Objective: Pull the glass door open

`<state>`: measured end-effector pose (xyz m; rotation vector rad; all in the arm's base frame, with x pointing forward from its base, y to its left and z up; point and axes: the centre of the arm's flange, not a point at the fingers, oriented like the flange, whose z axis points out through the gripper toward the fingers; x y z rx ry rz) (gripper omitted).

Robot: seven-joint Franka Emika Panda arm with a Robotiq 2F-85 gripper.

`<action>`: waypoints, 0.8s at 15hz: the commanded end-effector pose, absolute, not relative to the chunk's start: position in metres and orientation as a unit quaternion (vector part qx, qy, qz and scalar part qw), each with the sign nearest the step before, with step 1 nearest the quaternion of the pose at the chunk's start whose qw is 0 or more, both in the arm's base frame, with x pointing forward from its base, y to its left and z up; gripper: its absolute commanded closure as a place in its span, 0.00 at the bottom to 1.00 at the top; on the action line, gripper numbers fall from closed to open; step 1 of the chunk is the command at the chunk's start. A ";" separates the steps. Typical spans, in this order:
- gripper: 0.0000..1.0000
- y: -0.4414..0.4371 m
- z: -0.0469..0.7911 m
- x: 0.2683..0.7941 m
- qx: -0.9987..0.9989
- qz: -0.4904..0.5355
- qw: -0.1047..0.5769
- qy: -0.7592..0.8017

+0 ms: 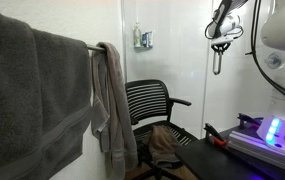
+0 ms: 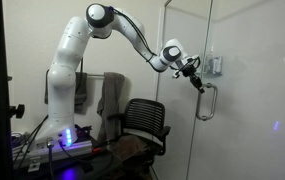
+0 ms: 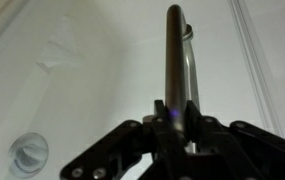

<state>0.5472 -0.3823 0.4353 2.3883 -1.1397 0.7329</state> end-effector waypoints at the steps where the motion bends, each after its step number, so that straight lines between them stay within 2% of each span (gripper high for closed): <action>1: 0.94 -0.408 0.449 0.546 0.844 0.255 0.221 -0.418; 4: 0.94 -0.392 0.464 0.528 0.854 0.202 0.209 -0.432; 7: 0.94 -0.375 0.489 0.491 0.861 0.167 0.232 -0.420; 12: 0.94 -0.365 0.490 0.462 0.860 0.128 0.251 -0.425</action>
